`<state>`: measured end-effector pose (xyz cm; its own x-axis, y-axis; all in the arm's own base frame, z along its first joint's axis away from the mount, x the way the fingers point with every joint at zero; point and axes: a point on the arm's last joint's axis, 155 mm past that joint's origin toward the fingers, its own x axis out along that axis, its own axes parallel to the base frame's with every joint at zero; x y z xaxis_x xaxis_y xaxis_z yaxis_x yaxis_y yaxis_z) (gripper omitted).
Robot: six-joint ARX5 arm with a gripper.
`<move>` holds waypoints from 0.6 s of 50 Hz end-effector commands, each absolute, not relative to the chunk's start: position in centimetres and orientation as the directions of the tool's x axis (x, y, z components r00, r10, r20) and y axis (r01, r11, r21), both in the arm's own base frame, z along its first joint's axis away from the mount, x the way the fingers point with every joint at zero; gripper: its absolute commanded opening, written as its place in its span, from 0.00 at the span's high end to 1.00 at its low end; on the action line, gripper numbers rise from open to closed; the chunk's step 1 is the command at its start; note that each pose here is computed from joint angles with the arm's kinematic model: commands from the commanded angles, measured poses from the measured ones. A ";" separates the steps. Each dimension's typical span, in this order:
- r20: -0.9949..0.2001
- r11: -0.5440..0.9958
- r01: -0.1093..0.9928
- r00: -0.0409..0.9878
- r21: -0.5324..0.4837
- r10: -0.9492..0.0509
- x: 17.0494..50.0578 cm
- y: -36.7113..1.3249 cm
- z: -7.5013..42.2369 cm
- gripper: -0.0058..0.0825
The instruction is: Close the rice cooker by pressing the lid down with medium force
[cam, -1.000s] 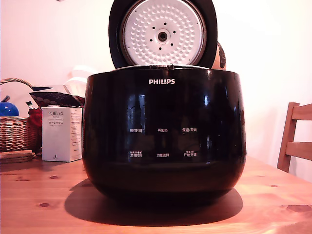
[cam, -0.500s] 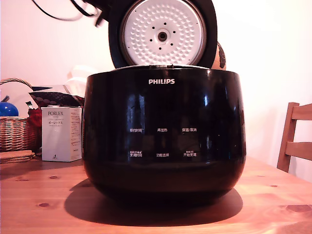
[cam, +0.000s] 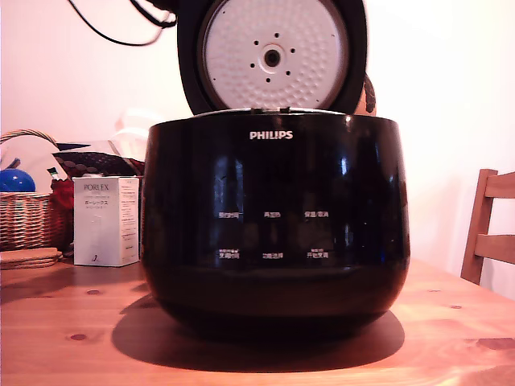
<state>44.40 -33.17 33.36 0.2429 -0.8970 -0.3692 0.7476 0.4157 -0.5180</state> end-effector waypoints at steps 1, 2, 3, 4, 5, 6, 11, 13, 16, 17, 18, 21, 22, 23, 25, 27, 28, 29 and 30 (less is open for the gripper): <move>-0.424 0.399 0.739 0.170 -0.543 -0.890 43.1 -34.7 30.5 0.96; -0.435 0.398 0.736 0.157 -0.548 -0.887 42.7 -34.9 30.1 0.96; -0.446 0.399 0.727 0.142 -0.559 -0.884 42.2 -35.0 29.8 0.96; -0.460 0.402 0.716 0.128 -0.570 -0.879 41.7 -35.1 29.5 0.96; -0.472 0.399 0.731 0.119 -0.554 -0.874 41.4 -35.2 29.1 0.96; -0.484 0.402 0.724 0.108 -0.560 -0.869 41.0 -35.4 28.8 0.96; -0.573 0.459 0.714 0.099 -0.528 -0.813 39.7 -35.5 26.7 0.96; -0.609 0.478 0.727 0.104 -0.492 -0.786 39.4 -35.4 26.0 0.96; -0.662 0.507 0.730 0.100 -0.458 -0.743 38.7 -35.1 24.8 0.96; -0.673 0.514 0.727 0.096 -0.456 -0.733 38.4 -35.1 24.5 0.96; -0.698 0.539 0.720 0.108 -0.436 -0.708 38.4 -34.8 24.0 0.96; -0.725 0.549 0.723 0.098 -0.418 -0.682 37.8 -34.8 23.4 0.96; -0.743 0.570 0.720 0.113 -0.396 -0.659 37.9 -34.5 23.0 0.96; -0.752 0.576 0.718 0.112 -0.390 -0.649 37.7 -34.4 22.8 0.96; -0.767 0.588 0.716 0.115 -0.376 -0.631 37.6 -34.3 22.5 0.96; -0.778 0.594 0.716 0.114 -0.367 -0.617 37.3 -34.3 22.3 0.96; -0.786 0.601 0.715 0.117 -0.358 -0.607 37.2 -34.2 22.2 0.96; -0.791 0.604 0.715 0.117 -0.353 -0.601 37.1 -34.2 22.1 0.96; -0.795 0.605 0.716 0.117 -0.348 -0.595 37.0 -34.3 22.0 0.96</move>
